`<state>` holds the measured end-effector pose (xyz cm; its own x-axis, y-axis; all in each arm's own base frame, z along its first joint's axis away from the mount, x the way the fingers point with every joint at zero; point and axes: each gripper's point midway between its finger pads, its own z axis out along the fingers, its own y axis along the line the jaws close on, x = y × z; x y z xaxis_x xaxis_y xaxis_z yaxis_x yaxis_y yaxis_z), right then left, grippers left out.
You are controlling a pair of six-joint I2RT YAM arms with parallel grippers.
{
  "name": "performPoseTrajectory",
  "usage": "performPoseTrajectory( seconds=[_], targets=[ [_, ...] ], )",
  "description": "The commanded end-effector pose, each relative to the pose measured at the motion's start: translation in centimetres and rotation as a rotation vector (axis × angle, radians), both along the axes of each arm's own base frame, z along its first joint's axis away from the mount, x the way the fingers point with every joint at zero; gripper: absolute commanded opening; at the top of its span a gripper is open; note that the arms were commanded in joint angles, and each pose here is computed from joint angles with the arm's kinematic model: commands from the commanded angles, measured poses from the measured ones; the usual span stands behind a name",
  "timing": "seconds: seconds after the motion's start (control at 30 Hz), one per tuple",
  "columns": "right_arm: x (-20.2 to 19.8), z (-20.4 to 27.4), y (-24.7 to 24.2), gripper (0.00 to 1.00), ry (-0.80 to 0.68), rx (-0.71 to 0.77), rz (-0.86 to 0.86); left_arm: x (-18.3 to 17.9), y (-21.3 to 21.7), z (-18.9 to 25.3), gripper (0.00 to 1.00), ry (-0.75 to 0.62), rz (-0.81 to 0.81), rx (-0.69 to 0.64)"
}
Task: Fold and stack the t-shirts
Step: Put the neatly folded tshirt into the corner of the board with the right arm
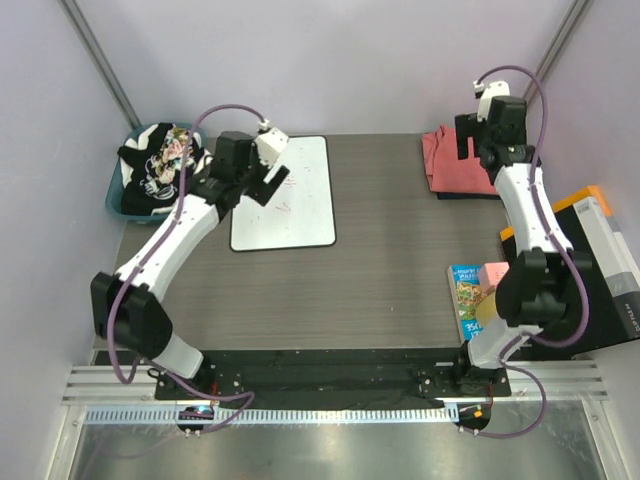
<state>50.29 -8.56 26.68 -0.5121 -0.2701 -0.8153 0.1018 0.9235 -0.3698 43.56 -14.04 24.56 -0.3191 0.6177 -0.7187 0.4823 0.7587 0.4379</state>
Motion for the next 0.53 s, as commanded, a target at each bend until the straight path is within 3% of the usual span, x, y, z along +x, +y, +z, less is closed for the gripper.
performPoseTrajectory(
  seconds=[0.0,0.17,0.5],
  targets=[
    [-5.7,-5.2,5.8,1.0,0.128,0.273,-0.019,-3.4,2.3,-1.8,1.0,0.032,0.165,-0.162],
    [-8.6,-5.4,6.8,1.0,0.127,0.299,0.027,-5.3,4.3,0.6,1.0,-0.116,0.239,-0.261],
    [-8.9,-3.3,9.3,1.0,0.063,0.304,0.117,-6.6,5.6,0.6,1.0,-0.126,0.312,-0.285]
  ],
)
